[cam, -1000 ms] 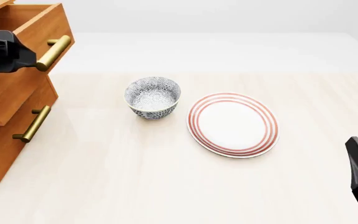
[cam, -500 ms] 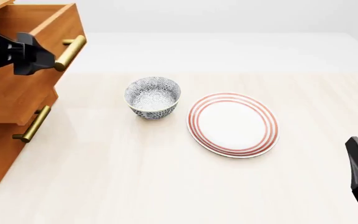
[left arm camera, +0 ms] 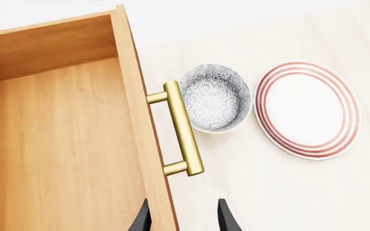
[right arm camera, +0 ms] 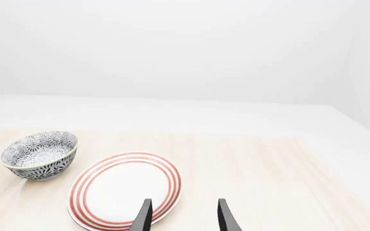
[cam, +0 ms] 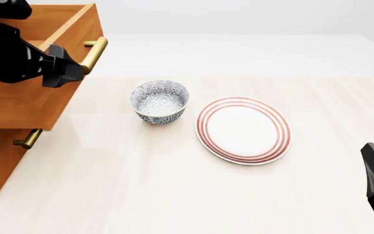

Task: Open the top drawer of the cabinet.

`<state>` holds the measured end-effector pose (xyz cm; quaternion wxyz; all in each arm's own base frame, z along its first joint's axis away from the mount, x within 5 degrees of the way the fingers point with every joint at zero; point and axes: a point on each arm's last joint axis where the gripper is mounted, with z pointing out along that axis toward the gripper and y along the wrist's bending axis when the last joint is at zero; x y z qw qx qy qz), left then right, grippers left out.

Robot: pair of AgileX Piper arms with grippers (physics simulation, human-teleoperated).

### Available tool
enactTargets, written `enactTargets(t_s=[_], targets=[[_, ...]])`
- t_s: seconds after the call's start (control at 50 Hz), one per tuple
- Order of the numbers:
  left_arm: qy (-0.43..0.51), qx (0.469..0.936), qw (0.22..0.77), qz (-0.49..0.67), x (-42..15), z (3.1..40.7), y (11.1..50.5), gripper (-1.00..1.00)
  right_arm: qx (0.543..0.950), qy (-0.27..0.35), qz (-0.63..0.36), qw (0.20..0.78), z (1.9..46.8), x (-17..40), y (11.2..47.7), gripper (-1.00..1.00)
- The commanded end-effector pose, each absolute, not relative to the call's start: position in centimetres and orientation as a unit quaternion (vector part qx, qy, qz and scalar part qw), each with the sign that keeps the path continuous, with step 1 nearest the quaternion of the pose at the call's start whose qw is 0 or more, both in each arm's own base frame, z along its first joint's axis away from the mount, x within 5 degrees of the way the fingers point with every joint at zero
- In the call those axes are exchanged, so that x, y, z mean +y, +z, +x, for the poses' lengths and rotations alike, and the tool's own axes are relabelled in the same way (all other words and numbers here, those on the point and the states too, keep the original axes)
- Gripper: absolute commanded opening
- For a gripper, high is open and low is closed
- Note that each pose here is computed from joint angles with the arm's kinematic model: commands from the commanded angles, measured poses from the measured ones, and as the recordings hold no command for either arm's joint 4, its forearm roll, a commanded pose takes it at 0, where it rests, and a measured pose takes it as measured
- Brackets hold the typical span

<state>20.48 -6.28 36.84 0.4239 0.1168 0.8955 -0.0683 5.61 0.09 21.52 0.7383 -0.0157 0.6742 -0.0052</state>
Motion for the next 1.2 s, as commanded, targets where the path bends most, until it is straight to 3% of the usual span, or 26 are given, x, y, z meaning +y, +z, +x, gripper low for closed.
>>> enactTargets(t_s=[0.02,0.84,1.2], targets=[[-0.080,0.900,0.401,0.150,-7.9,21.0,35.6,1.00,0.674,-0.005,-0.016,0.738,5.6,0.1,21.5,1.00],[-0.101,0.886,0.410,0.194,-10.2,20.7,37.0,1.00,0.674,-0.005,-0.016,0.738,5.6,0.1,21.5,1.00],[-0.094,0.878,0.428,0.195,-9.6,20.7,39.7,1.00,0.674,-0.005,-0.016,0.738,5.6,0.1,21.5,1.00]])
